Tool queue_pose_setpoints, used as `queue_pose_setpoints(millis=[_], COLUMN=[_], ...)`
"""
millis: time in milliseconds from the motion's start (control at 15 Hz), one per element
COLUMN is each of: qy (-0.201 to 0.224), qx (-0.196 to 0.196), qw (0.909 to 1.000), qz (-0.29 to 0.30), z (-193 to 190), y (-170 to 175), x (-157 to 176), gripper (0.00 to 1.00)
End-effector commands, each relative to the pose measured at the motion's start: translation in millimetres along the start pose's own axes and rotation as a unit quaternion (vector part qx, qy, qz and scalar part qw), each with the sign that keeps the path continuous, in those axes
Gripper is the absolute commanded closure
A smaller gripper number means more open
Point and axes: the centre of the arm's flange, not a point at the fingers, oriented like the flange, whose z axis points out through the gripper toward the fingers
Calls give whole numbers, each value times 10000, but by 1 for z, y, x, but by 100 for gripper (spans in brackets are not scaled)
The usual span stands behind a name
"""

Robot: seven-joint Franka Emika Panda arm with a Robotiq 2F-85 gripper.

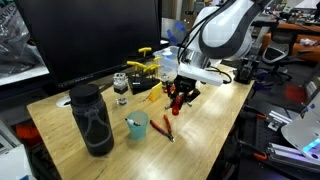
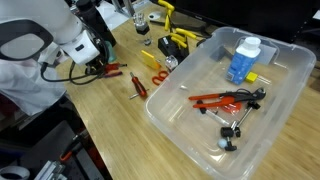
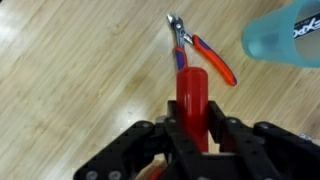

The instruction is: Move the red screwdriver forward and to the left

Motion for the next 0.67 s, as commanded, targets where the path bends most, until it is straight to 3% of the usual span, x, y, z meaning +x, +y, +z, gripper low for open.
queue_pose_setpoints(millis=[0,267,600], qy=[-56,-18,-301], qx=[-80,-114,59], qw=[9949,9768,9404], qz=[-1005,-2137,-3388], z=[9,15,20], y=[-23,-56,-88], x=[11,19,49], gripper=[92,92,92])
